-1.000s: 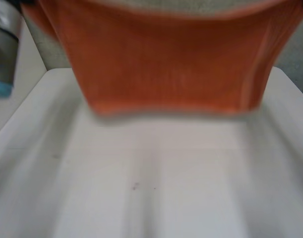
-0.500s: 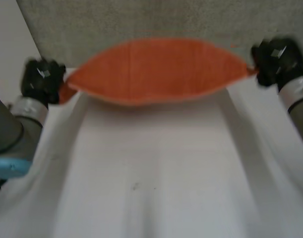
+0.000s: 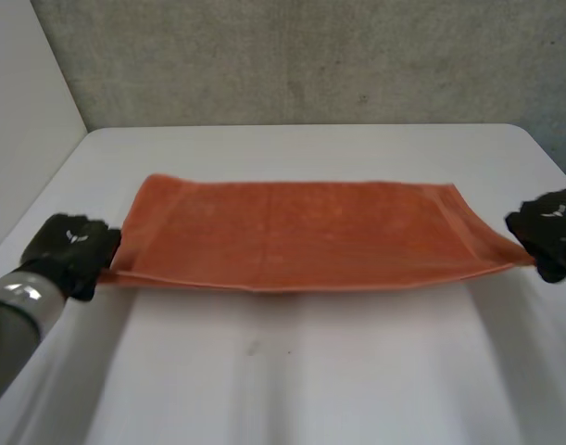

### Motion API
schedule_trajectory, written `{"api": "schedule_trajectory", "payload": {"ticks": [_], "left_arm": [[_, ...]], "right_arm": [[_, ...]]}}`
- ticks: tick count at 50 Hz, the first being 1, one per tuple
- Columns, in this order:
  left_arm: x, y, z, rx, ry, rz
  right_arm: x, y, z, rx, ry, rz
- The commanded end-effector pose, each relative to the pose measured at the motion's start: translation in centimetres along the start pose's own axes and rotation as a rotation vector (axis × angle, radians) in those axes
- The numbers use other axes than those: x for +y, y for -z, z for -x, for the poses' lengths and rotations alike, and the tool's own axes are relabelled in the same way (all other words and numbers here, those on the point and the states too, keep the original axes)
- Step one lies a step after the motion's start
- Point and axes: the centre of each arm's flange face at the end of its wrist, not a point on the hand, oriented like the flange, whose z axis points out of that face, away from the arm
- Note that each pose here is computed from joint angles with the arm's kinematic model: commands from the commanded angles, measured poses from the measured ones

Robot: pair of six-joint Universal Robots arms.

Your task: Fold the laundry

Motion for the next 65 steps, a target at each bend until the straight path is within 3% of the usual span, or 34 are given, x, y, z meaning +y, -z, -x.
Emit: {"api": "schedule_trajectory", "payload": {"ticks": [1,4,9,16,28,39,46,52,59,65], "left_arm": [[-0.5,4.5,0.2,0.126,-0.047,0.085],[-1.1,4.3,0.2,0.155,-0.048,0.039],[-1.0,1.9,0.4,0.160,-0.041,0.004],[-1.1,-4.2,-1.4,0.199,-0.089,-0.064],[-0.8,-14.1,-1.0,0.057,-0.131,-0.164],[0.1,-18.6,-1.4,-0.005,-0.142,-0.244],[-0.2,-19.6,-1.6,-0.044,-0.156,-0.330],[-1.5,-18.9,-2.8,-0.058,-0.166,-0.410],[-3.7,-16.4,-2.0,-0.070,-0.165,-0.444],[-5.1,-12.7,-1.2,-0.077,-0.148,-0.457]], "right_arm": [[0.6,4.5,-1.7,-0.094,0.163,0.149],[0.6,4.1,-1.9,-0.083,0.156,0.137],[2.5,-0.2,-1.6,-0.090,0.049,0.150],[2.1,-3.2,-0.5,-0.096,0.007,0.098],[1.6,-10.8,0.8,0.082,-0.001,0.014],[0.5,-15.1,2.1,0.193,-0.013,-0.117],[0.7,-16.5,3.2,0.212,-0.013,-0.124],[-0.1,-16.0,2.3,0.302,-0.096,-0.141],[-3.5,-11.9,-1.3,0.358,-0.257,-0.275],[-3.8,-9.8,-0.7,0.286,-0.273,-0.287]]}}
